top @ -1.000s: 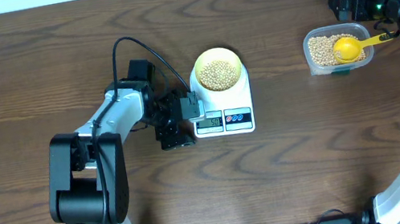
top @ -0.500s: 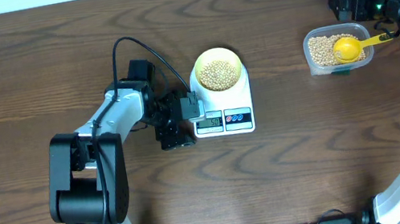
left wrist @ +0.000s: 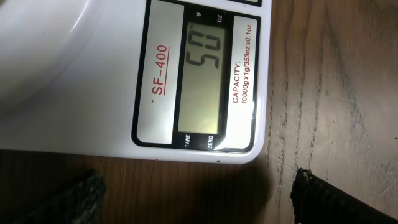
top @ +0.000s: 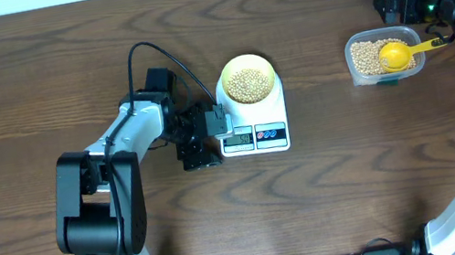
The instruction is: Scoop item into bowl and weigh 50g on scale
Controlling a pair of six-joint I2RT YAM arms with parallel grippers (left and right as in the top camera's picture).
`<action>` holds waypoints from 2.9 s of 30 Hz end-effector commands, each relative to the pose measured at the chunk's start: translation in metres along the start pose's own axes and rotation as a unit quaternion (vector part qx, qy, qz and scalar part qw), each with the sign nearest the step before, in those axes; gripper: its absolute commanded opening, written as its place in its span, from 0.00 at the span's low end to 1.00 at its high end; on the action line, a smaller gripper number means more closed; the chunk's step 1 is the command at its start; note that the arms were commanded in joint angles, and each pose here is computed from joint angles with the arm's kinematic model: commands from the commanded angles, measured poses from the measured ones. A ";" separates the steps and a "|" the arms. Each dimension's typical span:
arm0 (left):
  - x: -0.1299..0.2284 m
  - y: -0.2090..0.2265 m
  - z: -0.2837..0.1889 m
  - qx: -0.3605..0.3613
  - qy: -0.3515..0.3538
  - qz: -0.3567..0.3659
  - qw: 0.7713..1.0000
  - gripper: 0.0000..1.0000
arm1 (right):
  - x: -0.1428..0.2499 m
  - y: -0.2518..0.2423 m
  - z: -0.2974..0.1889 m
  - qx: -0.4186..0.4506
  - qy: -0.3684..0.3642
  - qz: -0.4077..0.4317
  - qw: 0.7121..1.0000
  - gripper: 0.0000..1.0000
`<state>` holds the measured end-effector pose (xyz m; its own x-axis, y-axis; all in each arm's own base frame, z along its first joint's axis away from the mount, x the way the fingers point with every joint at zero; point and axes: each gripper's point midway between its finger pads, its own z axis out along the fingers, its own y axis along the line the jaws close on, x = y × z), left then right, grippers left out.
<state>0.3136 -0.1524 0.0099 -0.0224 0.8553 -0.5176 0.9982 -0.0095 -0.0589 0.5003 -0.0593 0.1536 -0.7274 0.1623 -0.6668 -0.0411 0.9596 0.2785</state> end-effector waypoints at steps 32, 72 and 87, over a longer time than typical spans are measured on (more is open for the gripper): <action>0.000 -0.005 0.004 0.009 -0.005 0.005 1.000 0.98 | -0.001 0.004 -0.006 -0.006 -0.004 -0.007 1.000 0.99; 0.000 -0.005 0.004 0.009 -0.005 0.005 1.000 0.98 | -0.001 0.004 -0.006 -0.006 -0.004 -0.007 1.000 0.99; 0.000 -0.005 0.004 0.009 -0.005 0.005 1.000 0.98 | -0.032 0.036 -0.082 -0.004 -0.061 -0.032 0.998 0.99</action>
<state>0.3136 -0.1524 0.0099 -0.0224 0.8553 -0.5176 0.9982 -0.0095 -0.0589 0.4808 -0.0544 0.1782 -0.7264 0.1613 -0.6681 -0.0416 0.9600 0.2770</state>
